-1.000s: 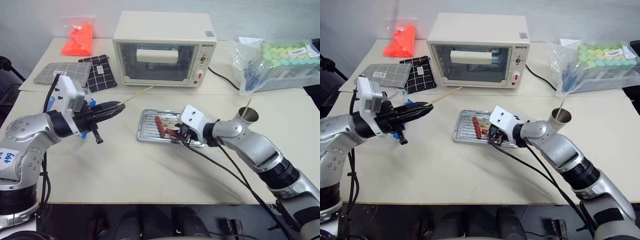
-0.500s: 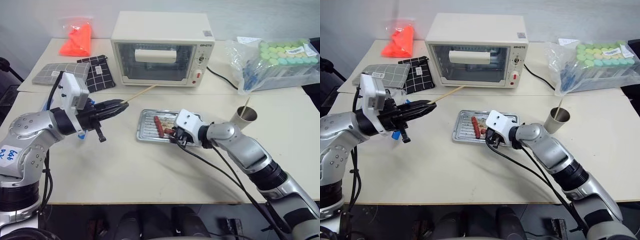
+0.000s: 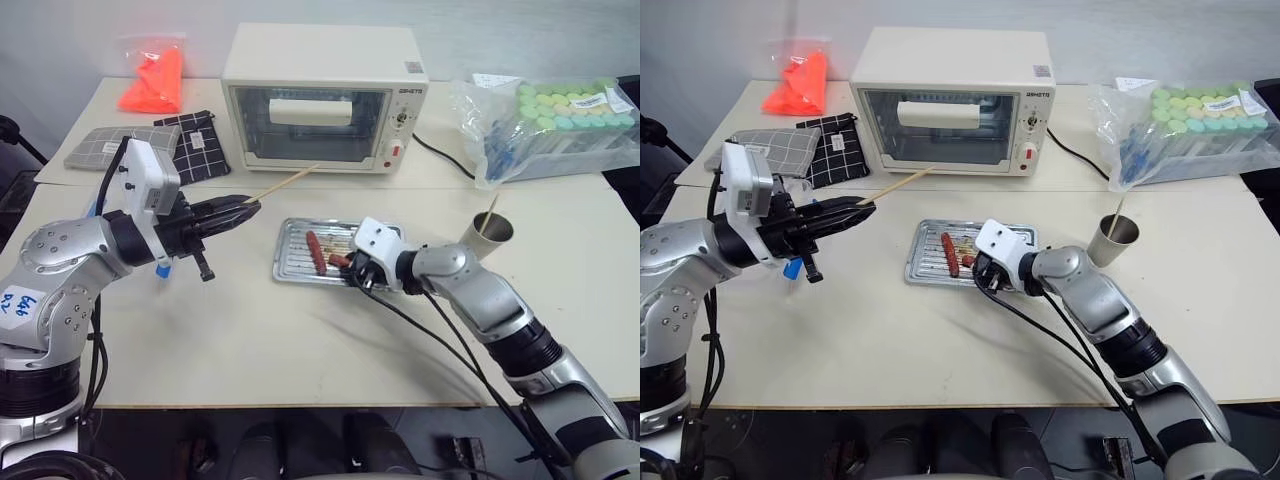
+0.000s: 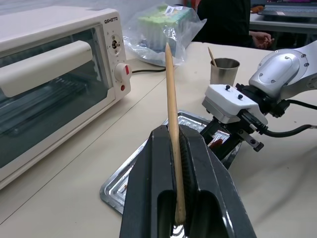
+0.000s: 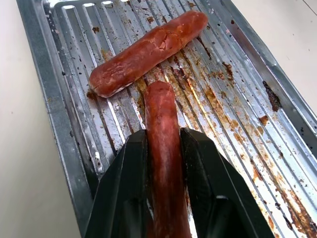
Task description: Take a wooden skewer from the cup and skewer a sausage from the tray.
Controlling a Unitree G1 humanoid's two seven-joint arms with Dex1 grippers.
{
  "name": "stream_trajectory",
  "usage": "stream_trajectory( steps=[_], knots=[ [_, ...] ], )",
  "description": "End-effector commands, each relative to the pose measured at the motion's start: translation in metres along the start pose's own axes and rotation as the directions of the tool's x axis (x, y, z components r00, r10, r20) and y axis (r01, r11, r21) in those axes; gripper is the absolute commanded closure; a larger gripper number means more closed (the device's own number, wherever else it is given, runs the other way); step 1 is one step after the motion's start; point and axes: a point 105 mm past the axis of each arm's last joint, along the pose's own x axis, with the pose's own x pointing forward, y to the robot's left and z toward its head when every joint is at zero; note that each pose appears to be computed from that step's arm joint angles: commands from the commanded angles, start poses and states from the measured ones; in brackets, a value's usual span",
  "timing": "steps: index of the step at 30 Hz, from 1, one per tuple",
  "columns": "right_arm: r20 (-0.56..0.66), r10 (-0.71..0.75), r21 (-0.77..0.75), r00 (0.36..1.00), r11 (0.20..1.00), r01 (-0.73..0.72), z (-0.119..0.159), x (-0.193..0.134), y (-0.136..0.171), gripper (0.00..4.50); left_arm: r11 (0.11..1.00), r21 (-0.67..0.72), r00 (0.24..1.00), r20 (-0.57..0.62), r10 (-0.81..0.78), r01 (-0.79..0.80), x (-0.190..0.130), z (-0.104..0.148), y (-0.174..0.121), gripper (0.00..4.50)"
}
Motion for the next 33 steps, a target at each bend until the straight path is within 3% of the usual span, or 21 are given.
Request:
stream_trajectory(
  steps=[1, 4, 8, 19, 25, 33],
  knots=[
    [-0.008, -0.023, 0.014, 1.000, 1.000, 0.023, -0.004, -0.001, -0.007, 3.44, 0.999, 0.040, 0.999, 0.038, -0.008, 0.006, 0.001, 0.011, 0.000, 4.50],
    [-0.010, -0.018, 0.019, 1.000, 1.000, 0.018, -0.006, -0.001, -0.008, 3.44, 0.999, 0.042, 0.999, 0.041, -0.010, 0.008, 0.002, 0.012, 0.001, 4.50],
    [-0.011, -0.015, 0.025, 1.000, 1.000, 0.015, -0.006, -0.001, -0.008, 4.10, 0.999, 0.042, 0.999, 0.043, -0.019, 0.017, 0.004, 0.011, 0.000, 4.50],
    [-0.009, -0.019, 0.045, 1.000, 0.999, 0.020, 0.000, -0.011, -0.016, 4.10, 0.996, 0.055, 0.996, 0.040, -0.079, 0.077, 0.010, 0.011, -0.002, 4.50],
    [0.025, 0.126, 0.110, 0.992, 0.986, -0.128, 0.025, -0.051, -0.019, 4.10, 0.983, 0.080, 0.986, -0.032, -0.165, 0.167, 0.006, 0.003, 0.004, 4.50],
    [0.005, 0.380, 0.220, 0.925, 0.902, -0.371, 0.046, -0.124, -0.012, 4.10, 0.932, 0.098, 0.932, -0.137, -0.335, 0.350, 0.002, -0.006, 0.002, 4.50]
  ],
)
